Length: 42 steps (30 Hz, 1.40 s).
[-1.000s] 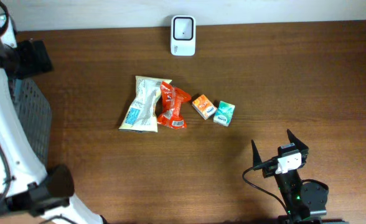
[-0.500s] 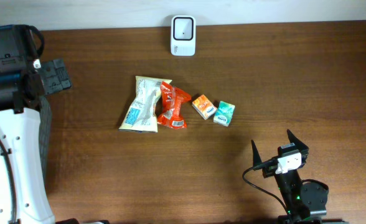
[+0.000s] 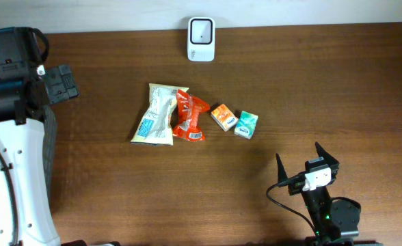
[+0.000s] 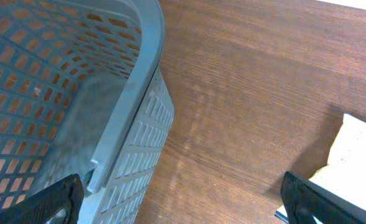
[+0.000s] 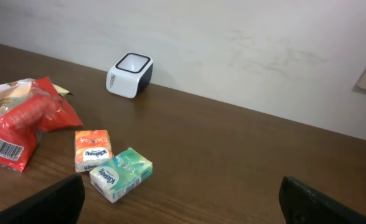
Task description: Scan the item barcode
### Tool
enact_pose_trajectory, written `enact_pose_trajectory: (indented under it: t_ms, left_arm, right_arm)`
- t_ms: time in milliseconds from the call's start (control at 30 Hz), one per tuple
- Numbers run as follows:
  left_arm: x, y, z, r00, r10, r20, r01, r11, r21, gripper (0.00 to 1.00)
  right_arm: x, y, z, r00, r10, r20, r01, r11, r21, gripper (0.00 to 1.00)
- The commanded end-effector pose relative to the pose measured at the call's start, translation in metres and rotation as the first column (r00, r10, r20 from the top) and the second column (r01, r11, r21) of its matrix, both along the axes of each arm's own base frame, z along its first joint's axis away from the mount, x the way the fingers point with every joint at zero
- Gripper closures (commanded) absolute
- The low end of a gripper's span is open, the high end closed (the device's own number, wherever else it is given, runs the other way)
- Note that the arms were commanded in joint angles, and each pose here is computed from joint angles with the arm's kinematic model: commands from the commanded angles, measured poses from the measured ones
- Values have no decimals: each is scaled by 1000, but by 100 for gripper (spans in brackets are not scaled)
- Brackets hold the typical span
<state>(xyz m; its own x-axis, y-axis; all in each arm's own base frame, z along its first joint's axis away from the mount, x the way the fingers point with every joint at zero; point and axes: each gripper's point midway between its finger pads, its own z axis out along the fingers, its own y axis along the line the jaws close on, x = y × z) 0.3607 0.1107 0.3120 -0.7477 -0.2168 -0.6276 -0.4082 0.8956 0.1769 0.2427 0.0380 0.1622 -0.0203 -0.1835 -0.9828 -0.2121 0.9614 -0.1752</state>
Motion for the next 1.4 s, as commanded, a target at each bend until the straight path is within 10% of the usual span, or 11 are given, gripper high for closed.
enact_pose_trajectory:
  t_ms: [0, 700, 1100, 1367]
  left_arm:
    - [0, 3, -1, 1000, 20, -1, -20, 1000, 4, 1]
    - [0, 3, -1, 1000, 19, -1, -19, 1000, 4, 1]
    - [0, 3, -1, 1000, 19, -1, -19, 1000, 4, 1]
    - [0, 3, -1, 1000, 19, -1, -19, 1000, 4, 1]
  right_arm:
    - [0, 0, -3, 1000, -3, -8, 3, 1000, 7, 2]
    - [3, -34, -7, 981, -193, -2, 192, 976, -98, 2]
    - [-12, 41, 18, 969, 242, -52, -231, 959, 162, 1]
    - [26, 71, 60, 791, 413, -451, -290, 903, 318, 2]
